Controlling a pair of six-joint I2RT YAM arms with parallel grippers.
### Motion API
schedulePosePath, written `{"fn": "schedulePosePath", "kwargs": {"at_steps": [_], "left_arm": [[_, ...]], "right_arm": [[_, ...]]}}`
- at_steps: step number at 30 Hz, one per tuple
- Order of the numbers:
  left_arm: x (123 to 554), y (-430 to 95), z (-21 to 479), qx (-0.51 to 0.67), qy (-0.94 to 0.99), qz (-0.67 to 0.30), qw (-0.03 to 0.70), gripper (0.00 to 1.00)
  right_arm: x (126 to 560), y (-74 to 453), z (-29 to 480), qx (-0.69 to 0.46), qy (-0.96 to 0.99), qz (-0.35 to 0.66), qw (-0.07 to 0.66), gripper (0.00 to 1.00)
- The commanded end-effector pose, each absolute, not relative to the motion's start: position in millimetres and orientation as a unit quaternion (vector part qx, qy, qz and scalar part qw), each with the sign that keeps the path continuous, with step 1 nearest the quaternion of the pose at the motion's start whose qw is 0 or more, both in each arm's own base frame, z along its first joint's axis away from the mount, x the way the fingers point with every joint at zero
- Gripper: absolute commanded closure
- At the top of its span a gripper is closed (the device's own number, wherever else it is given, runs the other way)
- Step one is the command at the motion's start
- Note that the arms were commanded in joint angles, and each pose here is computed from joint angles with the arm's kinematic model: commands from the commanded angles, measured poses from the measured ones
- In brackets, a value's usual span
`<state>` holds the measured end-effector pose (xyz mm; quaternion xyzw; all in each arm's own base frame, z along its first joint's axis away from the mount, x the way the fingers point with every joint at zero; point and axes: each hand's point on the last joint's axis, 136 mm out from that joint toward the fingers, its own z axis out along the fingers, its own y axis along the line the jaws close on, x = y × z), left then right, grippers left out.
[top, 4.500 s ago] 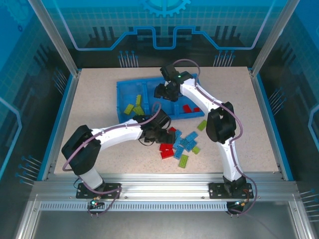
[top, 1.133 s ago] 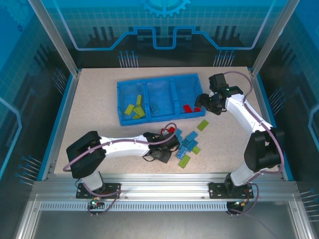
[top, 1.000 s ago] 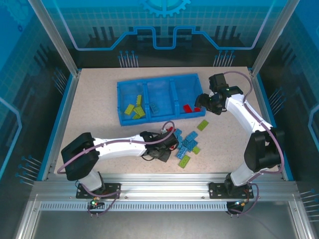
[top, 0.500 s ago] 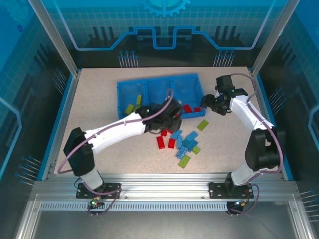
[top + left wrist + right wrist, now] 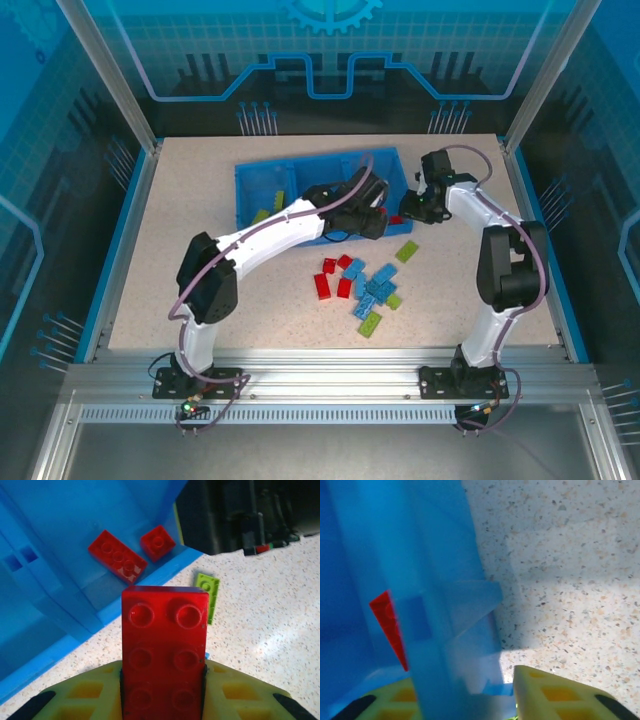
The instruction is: Sort the legos into containers by color
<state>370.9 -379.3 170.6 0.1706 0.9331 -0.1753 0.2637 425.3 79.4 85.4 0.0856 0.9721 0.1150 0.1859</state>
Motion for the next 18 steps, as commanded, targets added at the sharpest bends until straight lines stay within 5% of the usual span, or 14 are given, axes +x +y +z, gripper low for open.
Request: {"fn": "schedulePosePath", "kwargs": {"at_steps": [1, 6, 18], "left_arm": [[385.0, -385.7, 177.1, 0.158, 0.931, -0.202, 0.259, 0.69], [399.0, -394.0, 171.4, 0.180, 0.927, -0.200, 0.263, 0.69], [437.5, -393.0, 146.4, 0.167, 0.933, -0.185, 0.259, 0.65]], "right_arm": [[428.8, 90.9, 92.8, 0.050, 0.970, 0.114, 0.209, 0.74], [406.7, 104.9, 88.6, 0.013, 0.974, 0.093, 0.205, 0.88], [379.4, 95.0, 89.2, 0.043, 0.977, 0.076, 0.192, 0.87]]}}
